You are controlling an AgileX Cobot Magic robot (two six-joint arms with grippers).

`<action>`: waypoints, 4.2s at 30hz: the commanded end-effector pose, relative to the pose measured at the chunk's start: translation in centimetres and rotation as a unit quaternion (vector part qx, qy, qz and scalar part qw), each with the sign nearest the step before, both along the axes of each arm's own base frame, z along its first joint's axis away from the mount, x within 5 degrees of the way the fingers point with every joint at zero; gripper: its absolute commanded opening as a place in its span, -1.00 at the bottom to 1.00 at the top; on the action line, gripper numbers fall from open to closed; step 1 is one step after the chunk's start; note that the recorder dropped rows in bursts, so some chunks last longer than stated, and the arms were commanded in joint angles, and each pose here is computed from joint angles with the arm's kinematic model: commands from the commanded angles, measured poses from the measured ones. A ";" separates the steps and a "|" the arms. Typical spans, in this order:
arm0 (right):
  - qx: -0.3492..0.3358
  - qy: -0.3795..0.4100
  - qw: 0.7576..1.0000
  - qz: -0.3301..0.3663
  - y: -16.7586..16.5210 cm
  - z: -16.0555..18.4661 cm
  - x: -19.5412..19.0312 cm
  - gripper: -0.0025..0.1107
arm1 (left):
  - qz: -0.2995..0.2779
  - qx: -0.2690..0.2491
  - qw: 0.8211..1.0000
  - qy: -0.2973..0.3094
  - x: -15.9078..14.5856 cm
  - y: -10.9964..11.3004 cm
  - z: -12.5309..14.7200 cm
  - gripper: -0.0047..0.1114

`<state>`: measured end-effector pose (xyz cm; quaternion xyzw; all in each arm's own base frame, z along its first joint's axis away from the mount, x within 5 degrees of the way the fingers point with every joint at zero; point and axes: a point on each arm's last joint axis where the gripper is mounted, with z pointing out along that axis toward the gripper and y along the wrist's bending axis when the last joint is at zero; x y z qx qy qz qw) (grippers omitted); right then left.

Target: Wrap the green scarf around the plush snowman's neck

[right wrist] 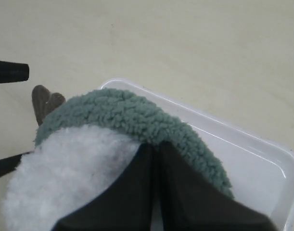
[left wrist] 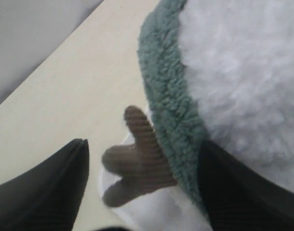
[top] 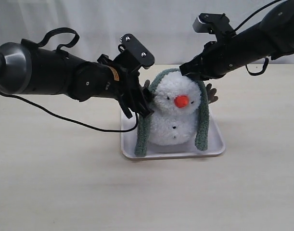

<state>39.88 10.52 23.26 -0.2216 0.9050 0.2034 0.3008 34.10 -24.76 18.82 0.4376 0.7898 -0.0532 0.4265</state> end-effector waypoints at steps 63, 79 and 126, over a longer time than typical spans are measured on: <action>0.001 0.016 0.996 0.084 0.1 5.6 -4.5 -0.36 | -0.034 -0.007 0.999 -0.036 -3.2 -0.8 -3.0 -0.71; 0.003 0.024 0.996 0.084 0.1 5.6 -4.6 -0.36 | -0.039 -0.014 0.999 -0.005 -0.6 -3.4 3.7 -0.92; -0.085 0.053 0.995 0.013 -2.3 5.7 -5.1 -0.06 | -0.016 0.036 0.970 0.240 -0.1 -3.3 0.3 -0.85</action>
